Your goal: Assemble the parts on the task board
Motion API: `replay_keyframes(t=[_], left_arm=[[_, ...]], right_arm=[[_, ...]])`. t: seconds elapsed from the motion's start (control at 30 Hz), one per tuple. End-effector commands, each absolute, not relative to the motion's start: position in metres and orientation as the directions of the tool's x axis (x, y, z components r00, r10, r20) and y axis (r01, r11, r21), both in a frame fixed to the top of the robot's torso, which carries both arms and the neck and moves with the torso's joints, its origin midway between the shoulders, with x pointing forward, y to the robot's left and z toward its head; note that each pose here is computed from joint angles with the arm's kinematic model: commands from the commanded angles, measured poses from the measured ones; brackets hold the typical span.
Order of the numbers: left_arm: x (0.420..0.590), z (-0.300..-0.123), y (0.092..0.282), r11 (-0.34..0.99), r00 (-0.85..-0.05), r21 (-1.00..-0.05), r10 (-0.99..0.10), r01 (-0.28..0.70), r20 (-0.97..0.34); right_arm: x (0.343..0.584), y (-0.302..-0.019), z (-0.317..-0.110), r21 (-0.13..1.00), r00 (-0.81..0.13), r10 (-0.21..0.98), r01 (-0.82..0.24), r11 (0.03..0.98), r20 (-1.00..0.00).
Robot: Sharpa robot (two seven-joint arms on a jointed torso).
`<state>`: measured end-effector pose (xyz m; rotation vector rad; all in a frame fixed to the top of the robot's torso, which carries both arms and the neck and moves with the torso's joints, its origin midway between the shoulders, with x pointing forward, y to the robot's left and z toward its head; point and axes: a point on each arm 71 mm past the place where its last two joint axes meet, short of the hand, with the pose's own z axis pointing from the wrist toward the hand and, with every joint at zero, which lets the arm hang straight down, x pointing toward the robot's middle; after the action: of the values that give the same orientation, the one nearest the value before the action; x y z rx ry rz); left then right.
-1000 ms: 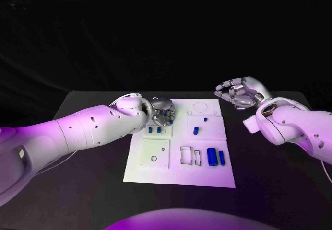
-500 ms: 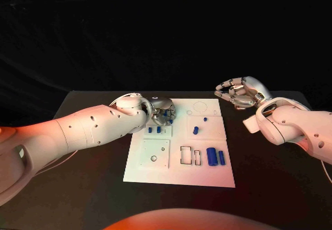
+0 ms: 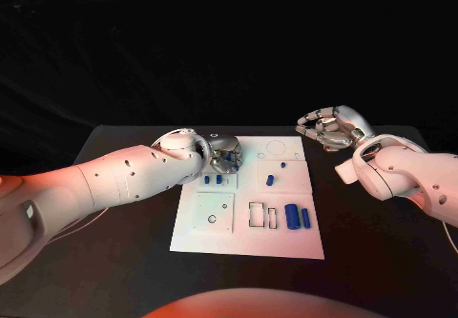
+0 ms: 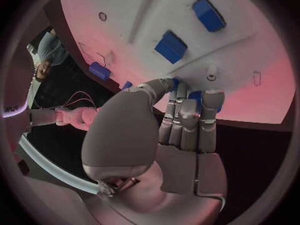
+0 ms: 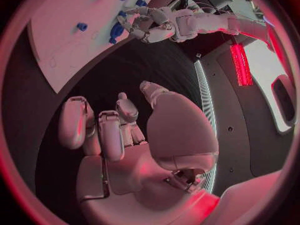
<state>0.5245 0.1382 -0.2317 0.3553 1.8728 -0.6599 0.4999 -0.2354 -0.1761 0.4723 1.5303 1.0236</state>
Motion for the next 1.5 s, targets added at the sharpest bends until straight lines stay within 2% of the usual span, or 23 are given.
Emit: replay_keyframes(t=[0.03,0.63,0.93,1.17,1.5], left_arm=[[0.522,-0.235,0.135,0.791,-0.414,-0.292,-0.054,0.537,-0.908],[0.521,-0.231,0.139,0.79,-0.379,-0.299,-0.092,0.535,-0.921],[0.516,-0.213,0.147,0.772,-0.371,-0.357,-0.169,0.526,-0.913],[0.515,-0.203,0.165,0.774,-0.363,-0.382,-0.211,0.505,-0.908],[0.515,-0.211,0.195,0.814,-0.383,-0.377,-0.209,0.443,-0.9]], right_arm=[[0.499,-0.234,-0.177,0.809,-0.259,0.768,-0.25,0.532,-0.585],[0.499,-0.234,-0.178,0.809,-0.259,0.768,-0.249,0.532,-0.585],[0.499,-0.235,-0.179,0.81,-0.26,0.768,-0.247,0.533,-0.585],[0.498,-0.236,-0.181,0.81,-0.261,0.768,-0.243,0.533,-0.584],[0.498,-0.237,-0.181,0.81,-0.26,0.768,-0.24,0.535,-0.584]])
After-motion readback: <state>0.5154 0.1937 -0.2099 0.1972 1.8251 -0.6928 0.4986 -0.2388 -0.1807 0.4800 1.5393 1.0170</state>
